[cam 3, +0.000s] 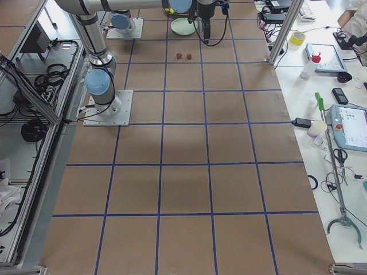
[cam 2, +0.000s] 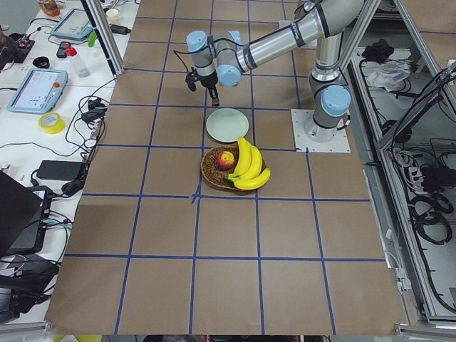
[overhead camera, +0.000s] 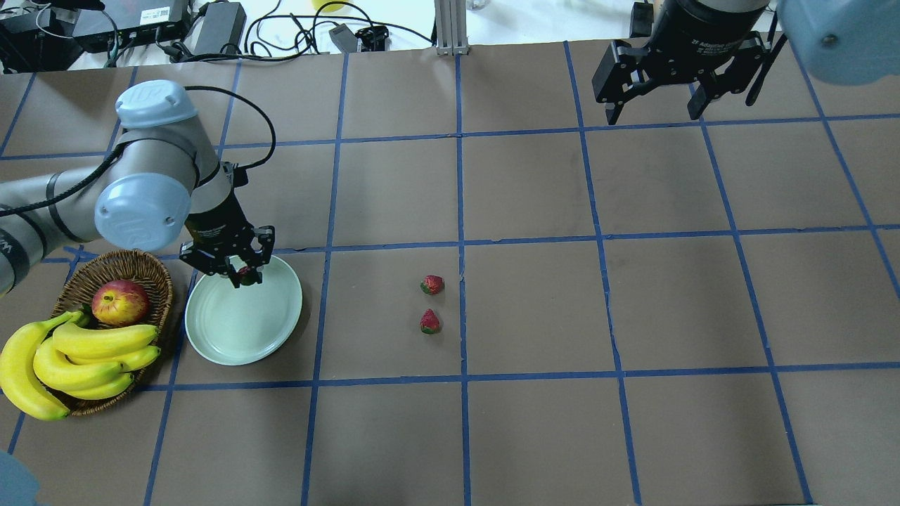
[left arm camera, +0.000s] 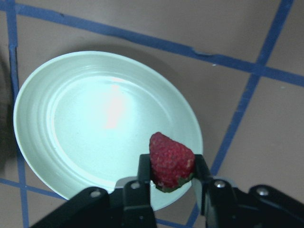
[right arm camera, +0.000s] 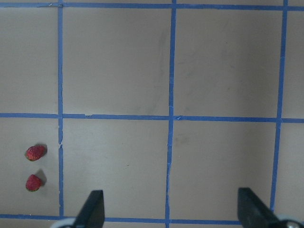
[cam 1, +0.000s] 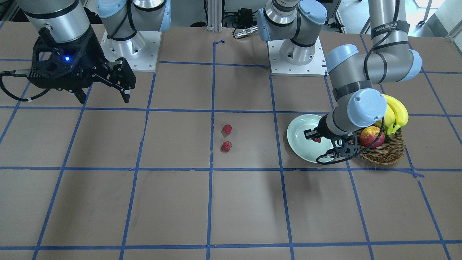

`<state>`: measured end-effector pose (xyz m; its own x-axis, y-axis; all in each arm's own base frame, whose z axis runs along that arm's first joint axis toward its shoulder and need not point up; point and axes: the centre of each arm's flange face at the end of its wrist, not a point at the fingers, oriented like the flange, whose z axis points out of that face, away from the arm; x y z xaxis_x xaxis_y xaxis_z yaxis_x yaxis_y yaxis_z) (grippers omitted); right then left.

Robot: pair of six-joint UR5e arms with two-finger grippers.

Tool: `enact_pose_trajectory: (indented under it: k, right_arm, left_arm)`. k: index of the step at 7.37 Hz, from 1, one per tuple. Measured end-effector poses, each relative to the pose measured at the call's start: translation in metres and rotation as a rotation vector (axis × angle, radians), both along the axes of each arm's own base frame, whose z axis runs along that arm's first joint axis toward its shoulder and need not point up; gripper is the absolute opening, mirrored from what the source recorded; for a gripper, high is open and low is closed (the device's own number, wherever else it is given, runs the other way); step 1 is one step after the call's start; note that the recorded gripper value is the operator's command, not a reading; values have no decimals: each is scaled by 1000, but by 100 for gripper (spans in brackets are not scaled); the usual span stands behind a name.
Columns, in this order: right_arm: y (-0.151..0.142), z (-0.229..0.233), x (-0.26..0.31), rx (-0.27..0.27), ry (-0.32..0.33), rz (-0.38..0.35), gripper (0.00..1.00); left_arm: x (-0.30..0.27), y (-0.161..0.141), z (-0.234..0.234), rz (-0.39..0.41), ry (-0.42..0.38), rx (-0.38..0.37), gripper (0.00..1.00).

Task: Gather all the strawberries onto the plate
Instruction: 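Carry the strawberry over the plate and open the left gripper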

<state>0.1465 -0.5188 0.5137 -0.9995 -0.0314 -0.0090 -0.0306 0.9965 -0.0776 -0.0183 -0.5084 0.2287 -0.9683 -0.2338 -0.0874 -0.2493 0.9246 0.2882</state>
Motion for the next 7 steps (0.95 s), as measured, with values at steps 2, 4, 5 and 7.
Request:
enact_pose_trajectory:
  k: [2, 4, 5, 7]
  right_arm:
    - [0, 0, 0, 0, 0, 0, 100]
    - [0, 0, 0, 0, 0, -1, 100]
    - [0, 0, 0, 0, 0, 0, 100]
    - [0, 0, 0, 0, -1, 0, 100]
  left_arm:
    - [40, 14, -19, 13, 37, 44, 88]
    - [50, 16, -26, 23, 47, 57, 100]
    - [51, 14, -23, 26, 44, 48, 100]
    - [34, 3, -4, 32, 58, -7, 100]
